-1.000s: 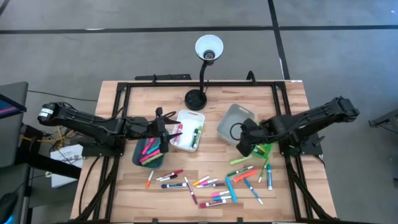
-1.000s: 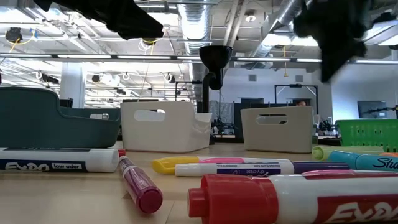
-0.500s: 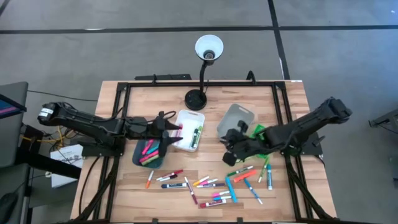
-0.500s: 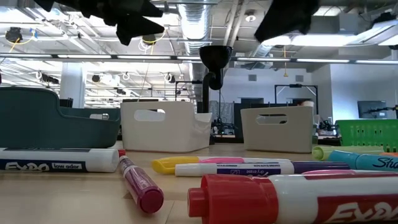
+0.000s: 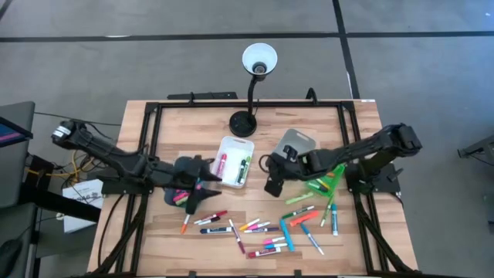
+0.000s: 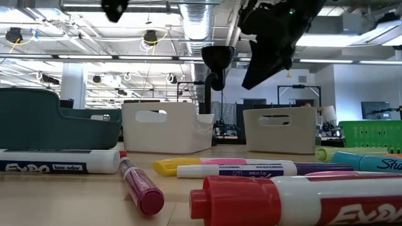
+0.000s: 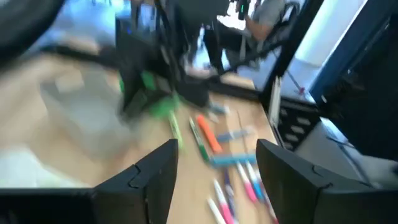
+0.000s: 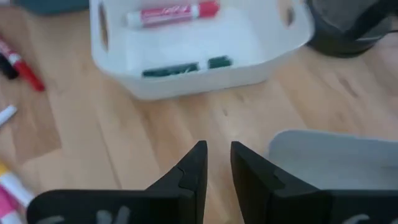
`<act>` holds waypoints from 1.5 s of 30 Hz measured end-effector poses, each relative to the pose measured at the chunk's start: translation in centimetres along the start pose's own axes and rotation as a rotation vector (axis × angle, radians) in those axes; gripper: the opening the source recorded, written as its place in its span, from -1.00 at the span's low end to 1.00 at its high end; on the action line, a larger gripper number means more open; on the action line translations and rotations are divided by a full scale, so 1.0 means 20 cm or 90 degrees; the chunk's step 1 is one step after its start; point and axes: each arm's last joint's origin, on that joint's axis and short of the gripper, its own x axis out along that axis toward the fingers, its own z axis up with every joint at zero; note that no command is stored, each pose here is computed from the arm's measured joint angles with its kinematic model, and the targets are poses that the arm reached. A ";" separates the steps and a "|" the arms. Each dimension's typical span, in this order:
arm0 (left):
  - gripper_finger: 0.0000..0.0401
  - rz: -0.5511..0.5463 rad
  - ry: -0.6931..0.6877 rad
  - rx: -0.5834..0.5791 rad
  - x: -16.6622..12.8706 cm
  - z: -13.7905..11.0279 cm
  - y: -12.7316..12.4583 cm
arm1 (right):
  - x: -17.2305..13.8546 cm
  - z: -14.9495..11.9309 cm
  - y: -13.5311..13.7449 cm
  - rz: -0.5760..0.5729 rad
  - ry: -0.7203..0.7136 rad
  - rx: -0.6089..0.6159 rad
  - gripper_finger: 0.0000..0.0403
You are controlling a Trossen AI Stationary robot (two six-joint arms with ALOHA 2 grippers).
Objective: Pick & Place Markers
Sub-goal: Put the orange mini marker into the green bin
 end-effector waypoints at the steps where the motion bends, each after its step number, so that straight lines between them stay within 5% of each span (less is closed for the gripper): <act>1: 0.07 0.000 0.019 -0.020 -0.01 -0.02 -0.01 | 0.00 0.01 -0.01 0.000 -0.007 0.006 -0.69; 14: 0.07 0.016 0.156 -0.206 -0.08 -0.17 -0.12 | -0.01 0.02 -0.02 0.000 -0.013 -0.004 -0.69; 24: 0.07 -0.001 0.443 -0.395 -0.08 -0.38 -0.21 | -0.01 0.07 0.00 0.016 -0.079 -0.137 -0.69; 32: 0.07 0.081 0.644 -0.535 -0.03 -0.58 -0.30 | -0.02 0.12 0.02 0.027 -0.149 -0.203 -0.69; 38: 0.07 0.174 0.692 -0.561 -0.02 -0.69 -0.32 | -0.03 0.14 0.03 0.030 -0.168 -0.211 -0.69; 45: 0.07 0.259 0.645 -0.531 -0.01 -0.73 -0.28 | -0.02 0.15 0.02 0.029 -0.176 -0.204 -0.69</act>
